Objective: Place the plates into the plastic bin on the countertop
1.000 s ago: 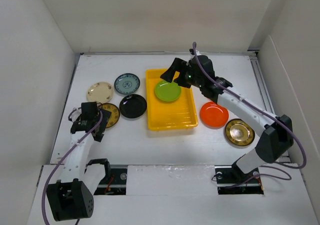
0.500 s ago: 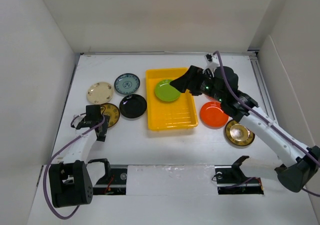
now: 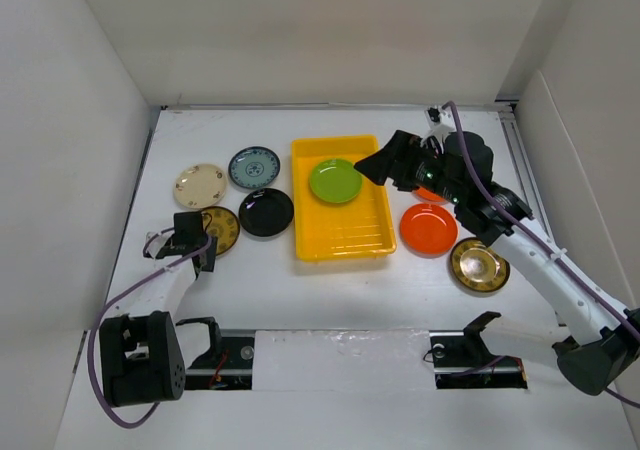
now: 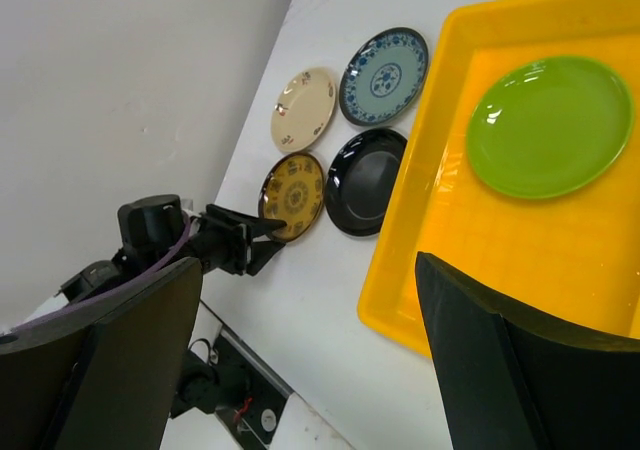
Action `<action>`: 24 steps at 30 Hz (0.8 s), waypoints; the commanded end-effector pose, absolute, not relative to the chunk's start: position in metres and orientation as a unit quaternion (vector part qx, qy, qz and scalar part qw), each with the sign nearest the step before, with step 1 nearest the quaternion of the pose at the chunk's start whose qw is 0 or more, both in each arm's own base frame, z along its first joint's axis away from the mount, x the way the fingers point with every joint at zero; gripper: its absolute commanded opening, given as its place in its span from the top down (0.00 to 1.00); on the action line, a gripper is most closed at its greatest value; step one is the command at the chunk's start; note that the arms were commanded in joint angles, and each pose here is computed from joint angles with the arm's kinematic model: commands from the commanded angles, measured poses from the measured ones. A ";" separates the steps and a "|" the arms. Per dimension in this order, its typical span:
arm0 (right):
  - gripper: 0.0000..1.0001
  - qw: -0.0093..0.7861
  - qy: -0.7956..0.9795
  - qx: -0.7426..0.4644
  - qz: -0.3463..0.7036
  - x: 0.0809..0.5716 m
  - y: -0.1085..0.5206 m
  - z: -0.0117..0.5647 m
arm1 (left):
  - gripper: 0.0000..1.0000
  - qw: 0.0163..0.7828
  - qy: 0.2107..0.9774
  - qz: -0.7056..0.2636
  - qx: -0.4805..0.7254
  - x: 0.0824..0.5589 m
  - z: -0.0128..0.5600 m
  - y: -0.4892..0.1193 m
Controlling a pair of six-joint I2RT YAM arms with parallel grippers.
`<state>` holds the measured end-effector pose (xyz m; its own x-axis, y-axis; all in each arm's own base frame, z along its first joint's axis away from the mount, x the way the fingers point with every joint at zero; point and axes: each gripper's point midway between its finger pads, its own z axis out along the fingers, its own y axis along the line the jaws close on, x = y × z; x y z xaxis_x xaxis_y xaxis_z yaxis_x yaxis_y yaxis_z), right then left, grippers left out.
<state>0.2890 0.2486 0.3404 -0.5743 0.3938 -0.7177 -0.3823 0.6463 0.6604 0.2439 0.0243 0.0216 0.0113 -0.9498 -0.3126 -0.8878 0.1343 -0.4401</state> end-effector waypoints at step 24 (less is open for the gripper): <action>0.07 0.494 0.756 -0.007 0.431 0.276 0.227 0.369 | 1.00 0.444 0.656 -0.080 -0.605 0.251 0.162 0.052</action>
<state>0.2782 0.2283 0.3610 -0.5336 0.4153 -0.7367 -0.4081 0.6365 0.6544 0.2434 0.0338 0.1091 0.0795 -0.9216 -0.3799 -0.7763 0.1819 -0.6036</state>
